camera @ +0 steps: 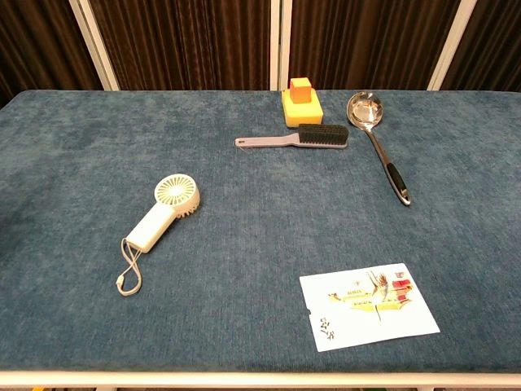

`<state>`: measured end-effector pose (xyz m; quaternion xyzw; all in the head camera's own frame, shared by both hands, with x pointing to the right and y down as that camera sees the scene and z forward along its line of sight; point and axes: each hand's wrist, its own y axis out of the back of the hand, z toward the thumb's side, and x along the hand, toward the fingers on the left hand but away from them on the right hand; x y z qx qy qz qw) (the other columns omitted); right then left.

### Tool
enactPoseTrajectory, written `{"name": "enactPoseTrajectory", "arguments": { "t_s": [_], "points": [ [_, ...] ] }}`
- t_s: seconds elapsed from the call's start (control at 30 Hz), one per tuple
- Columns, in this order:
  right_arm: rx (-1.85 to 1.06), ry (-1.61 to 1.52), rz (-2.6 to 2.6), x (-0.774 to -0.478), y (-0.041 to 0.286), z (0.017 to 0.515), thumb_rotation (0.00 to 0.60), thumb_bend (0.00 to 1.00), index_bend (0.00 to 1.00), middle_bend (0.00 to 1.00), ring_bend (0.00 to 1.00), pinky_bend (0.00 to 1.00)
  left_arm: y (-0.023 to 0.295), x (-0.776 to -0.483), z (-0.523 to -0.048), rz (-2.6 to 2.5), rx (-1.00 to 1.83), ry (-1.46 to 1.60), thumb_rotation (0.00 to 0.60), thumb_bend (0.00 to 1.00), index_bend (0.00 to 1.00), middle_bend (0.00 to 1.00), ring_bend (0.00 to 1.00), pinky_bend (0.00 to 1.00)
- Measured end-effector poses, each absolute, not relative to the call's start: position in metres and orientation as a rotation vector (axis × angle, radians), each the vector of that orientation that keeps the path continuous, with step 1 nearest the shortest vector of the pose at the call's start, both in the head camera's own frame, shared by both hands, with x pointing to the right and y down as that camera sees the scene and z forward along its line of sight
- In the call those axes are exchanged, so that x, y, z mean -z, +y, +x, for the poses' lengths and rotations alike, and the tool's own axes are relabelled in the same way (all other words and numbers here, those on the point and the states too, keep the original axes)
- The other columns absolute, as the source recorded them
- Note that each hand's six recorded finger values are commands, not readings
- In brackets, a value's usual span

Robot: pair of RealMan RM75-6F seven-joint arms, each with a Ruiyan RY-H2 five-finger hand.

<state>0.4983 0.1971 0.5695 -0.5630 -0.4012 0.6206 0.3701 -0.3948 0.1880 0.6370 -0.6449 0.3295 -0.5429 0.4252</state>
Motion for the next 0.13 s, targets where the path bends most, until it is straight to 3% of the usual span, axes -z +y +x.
{"name": "enactPoseTrajectory", "arguments": {
  "t_s": [0.13],
  "points": [
    [-1.587, -1.043, -1.428, -0.5649, 0.196, 0.5003, 0.6, 0.33, 0.0, 0.0, 0.0, 0.0, 0.1894, -0.6304, -0.4034, -1.618, 1.322, 0.916, 0.6, 0.07, 0.19, 0.12, 0.04, 0.21]
  ]
}}
